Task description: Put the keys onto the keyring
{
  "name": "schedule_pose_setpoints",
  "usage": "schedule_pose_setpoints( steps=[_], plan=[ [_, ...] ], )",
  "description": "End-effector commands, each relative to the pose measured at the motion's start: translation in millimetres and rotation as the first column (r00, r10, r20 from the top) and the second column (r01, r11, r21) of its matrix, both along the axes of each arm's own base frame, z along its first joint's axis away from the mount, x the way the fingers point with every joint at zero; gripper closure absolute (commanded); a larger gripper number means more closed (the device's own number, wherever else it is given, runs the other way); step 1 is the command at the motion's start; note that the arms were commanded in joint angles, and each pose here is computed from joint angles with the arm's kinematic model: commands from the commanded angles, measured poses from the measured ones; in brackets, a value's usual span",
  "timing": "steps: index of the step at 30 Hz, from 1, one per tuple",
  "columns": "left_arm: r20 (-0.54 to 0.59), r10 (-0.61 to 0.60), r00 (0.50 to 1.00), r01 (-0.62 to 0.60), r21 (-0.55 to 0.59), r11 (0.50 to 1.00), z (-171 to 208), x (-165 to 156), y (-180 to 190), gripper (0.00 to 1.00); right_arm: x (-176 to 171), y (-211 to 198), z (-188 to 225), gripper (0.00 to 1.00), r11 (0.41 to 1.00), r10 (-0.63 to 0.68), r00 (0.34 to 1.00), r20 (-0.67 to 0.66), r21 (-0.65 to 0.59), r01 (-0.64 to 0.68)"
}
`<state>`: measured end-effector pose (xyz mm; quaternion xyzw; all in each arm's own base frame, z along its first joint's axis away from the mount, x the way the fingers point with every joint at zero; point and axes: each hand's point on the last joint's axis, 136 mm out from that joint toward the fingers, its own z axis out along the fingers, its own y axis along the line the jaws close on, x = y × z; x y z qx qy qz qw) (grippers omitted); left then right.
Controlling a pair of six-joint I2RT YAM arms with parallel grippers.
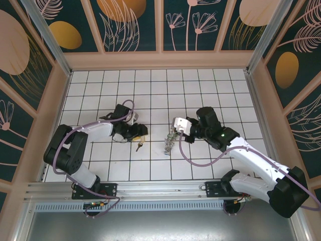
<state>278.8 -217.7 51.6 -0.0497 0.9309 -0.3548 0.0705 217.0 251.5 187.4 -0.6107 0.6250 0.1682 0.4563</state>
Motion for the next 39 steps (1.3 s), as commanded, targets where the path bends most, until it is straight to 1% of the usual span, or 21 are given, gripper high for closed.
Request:
schedule_pose_setpoints(
  steps=[1, 5, 6, 11, 15, 21, 24, 29, 34, 37, 39],
  plan=[
    [0.031, -0.019, 0.999, 0.019, 0.004, 1.000, 15.7, -0.9, 2.8, 0.43, -2.1, 3.4, 21.8, 1.00, 0.998, 0.009, 0.999, 0.042, 0.058, -0.012],
    [-0.030, -0.084, 0.996, 0.088, 0.160, 0.983, -2.4, -20.6, 24.9, 0.49, -3.4, 2.6, 19.5, 1.00, 0.998, 0.009, 0.999, 0.037, 0.060, -0.012],
    [-0.040, -0.094, 0.995, 0.100, 0.179, 0.979, -5.1, -24.7, 28.0, 0.51, -3.5, 2.6, 19.7, 1.00, 0.998, 0.009, 0.999, 0.038, 0.062, -0.011],
    [-0.067, -0.163, 0.984, 0.173, 0.202, 0.964, -15.8, -43.7, 21.1, 0.53, -2.9, 3.6, 18.9, 1.00, 0.998, 0.011, 0.999, 0.038, 0.065, -0.013],
    [-0.091, -0.214, 0.973, 0.229, 0.225, 0.947, -27.4, -49.7, 8.9, 0.53, -2.1, 5.2, 19.1, 1.00, 0.997, 0.012, 0.999, 0.036, 0.071, -0.015],
    [-0.102, -0.225, 0.969, 0.245, 0.281, 0.928, -38.6, -44.4, 5.2, 0.54, -1.1, 4.9, 22.1, 1.00, 0.997, 0.007, 0.999, 0.042, 0.074, -0.010],
    [-0.104, -0.230, 0.968, 0.252, 0.313, 0.916, -43.3, -41.2, 4.8, 0.51, -1.3, 4.6, 20.9, 1.00, 0.997, 0.004, 0.999, 0.038, 0.074, -0.007],
    [-0.083, -0.230, 0.970, 0.244, 0.307, 0.920, -40.0, -36.0, -2.7, 0.54, -1.1, 5.4, 20.2, 1.00, 0.997, 0.005, 0.999, 0.034, 0.078, -0.008],
    [-0.043, -0.226, 0.973, 0.227, 0.338, 0.913, -32.3, -29.3, 0.1, 0.55, -0.9, 5.0, 19.7, 1.00, 0.997, 0.006, 0.999, 0.036, 0.073, -0.008],
    [0.013, -0.244, 0.970, 0.224, 0.354, 0.908, -22.6, -23.1, -0.4, 0.55, -0.8, 5.2, 18.5, 1.00, 0.997, 0.006, 0.999, 0.035, 0.075, -0.009],
    [0.056, -0.272, 0.961, 0.236, 0.352, 0.906, -15.2, -20.2, -4.1, 0.57, -0.7, 5.6, 17.9, 1.00, 0.997, 0.006, 0.999, 0.033, 0.077, -0.009]
  ],
)
